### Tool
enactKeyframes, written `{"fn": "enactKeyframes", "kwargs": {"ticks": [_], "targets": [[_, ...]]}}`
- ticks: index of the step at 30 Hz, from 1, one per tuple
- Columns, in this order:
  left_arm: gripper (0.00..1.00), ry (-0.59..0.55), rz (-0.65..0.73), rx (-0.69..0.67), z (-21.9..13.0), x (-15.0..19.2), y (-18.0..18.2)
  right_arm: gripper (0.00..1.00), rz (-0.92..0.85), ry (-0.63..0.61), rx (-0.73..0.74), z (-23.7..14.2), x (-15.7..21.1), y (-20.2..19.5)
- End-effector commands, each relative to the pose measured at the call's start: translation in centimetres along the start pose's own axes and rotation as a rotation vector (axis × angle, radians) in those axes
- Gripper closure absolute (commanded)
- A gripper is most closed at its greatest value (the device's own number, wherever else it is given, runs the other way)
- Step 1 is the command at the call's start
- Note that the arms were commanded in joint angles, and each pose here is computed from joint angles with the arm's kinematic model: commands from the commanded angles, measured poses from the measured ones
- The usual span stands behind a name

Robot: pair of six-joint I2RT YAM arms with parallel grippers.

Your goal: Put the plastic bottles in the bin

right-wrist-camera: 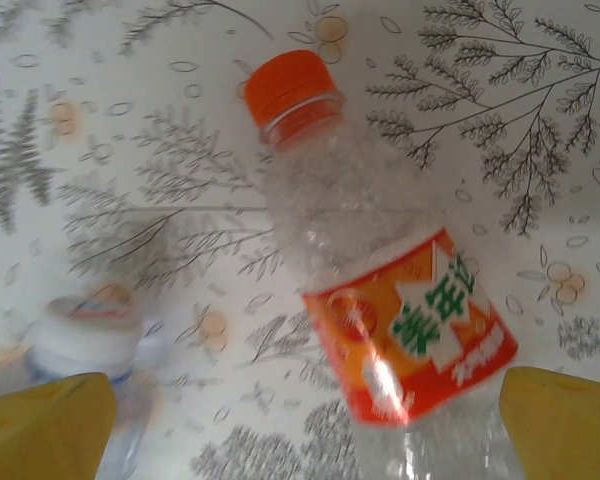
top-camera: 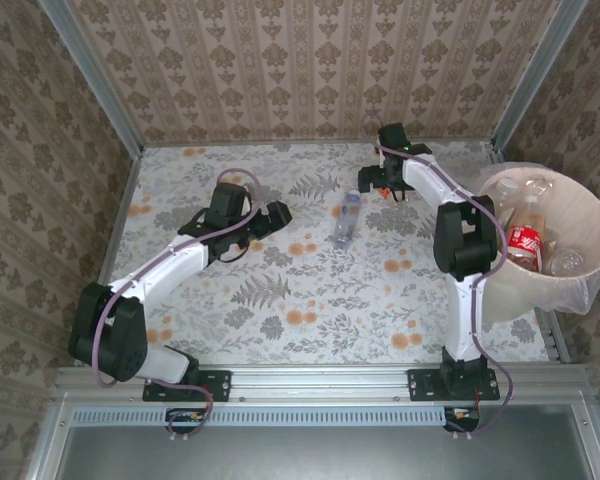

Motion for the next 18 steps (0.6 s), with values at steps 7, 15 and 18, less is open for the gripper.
{"fn": "enactKeyframes", "kwargs": {"ticks": [7,15,18], "targets": [[0.0,-0.054,0.022,0.021,-1.2,-0.8,-0.3,0.01,-0.059,0.164,0.091,4.2,0.2,-1.1],[0.0,-0.063,0.026,0.039,-2.0,-0.6,-0.4,0.26,-0.022,0.185,0.055,4.9,0.7,-0.4],[0.0,-0.064,0.028,0.035,-2.1,-0.4,0.0,0.33,-0.004,0.147,0.051,3.8,0.7,-0.5]]}}
Point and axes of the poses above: each hand's point on the last joint's axis, 136 mm out from that joint toward the fingers, its own z axis out along the fingers, its own y axis along the line the jaws close on, x = y × z, the point moved 4 cm from there along -z, back along the fingers, and after that the axes turned 15 degrees about -z, right-handed, at the moved point
